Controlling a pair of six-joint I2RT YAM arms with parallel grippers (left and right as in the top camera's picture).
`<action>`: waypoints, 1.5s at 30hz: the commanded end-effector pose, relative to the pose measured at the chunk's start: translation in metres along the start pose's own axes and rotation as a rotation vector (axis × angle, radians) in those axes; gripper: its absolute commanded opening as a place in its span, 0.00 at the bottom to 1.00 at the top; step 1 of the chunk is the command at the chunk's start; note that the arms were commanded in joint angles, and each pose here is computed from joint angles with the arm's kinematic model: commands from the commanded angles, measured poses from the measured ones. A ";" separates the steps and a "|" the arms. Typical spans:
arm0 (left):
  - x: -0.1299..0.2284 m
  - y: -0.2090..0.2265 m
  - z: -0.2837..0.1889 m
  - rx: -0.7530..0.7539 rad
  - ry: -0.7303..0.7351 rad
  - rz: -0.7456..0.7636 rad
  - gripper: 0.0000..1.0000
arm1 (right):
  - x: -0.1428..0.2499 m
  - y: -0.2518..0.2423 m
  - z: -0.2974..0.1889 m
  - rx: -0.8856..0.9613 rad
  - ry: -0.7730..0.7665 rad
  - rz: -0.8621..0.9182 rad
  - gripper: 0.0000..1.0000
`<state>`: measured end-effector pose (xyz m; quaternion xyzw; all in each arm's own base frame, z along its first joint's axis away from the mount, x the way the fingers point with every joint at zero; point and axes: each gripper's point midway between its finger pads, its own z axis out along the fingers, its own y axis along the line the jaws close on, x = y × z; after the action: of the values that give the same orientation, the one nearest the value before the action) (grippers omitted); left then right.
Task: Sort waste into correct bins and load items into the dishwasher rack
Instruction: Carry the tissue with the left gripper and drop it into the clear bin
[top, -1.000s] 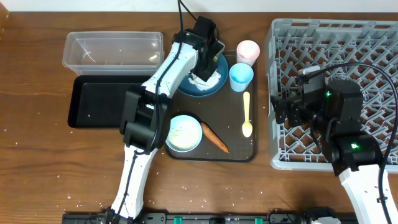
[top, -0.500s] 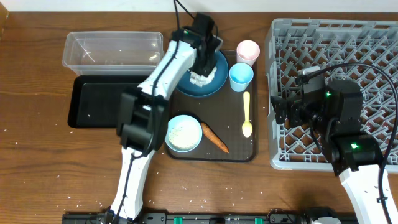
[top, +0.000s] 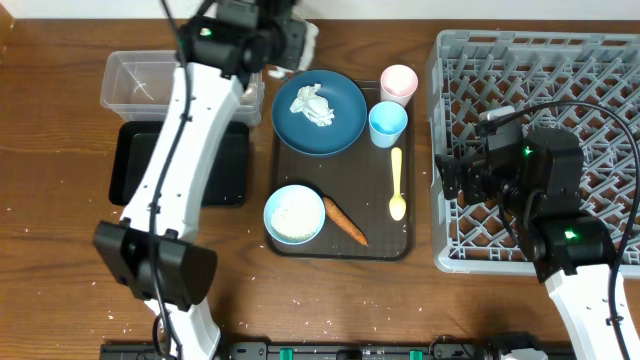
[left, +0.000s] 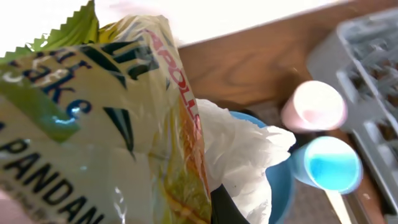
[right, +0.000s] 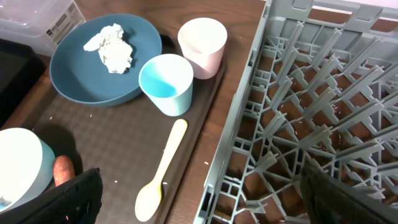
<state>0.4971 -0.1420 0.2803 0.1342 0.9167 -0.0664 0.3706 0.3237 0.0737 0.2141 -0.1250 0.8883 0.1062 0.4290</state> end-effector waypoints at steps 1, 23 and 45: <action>0.005 0.061 0.005 -0.182 0.012 -0.113 0.06 | -0.009 0.005 -0.004 -0.018 -0.022 -0.004 0.99; 0.100 0.177 0.095 -0.364 0.253 -0.438 0.40 | -0.009 0.005 -0.004 -0.017 -0.022 0.006 0.99; 0.060 0.118 0.054 -0.278 0.204 -0.154 0.55 | -0.010 0.005 -0.004 -0.017 -0.026 0.005 0.99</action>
<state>0.5310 -0.0087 0.1579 -0.0462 0.9671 0.0376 0.2475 0.3239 0.0737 0.2143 -0.1233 0.8883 0.1070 0.4293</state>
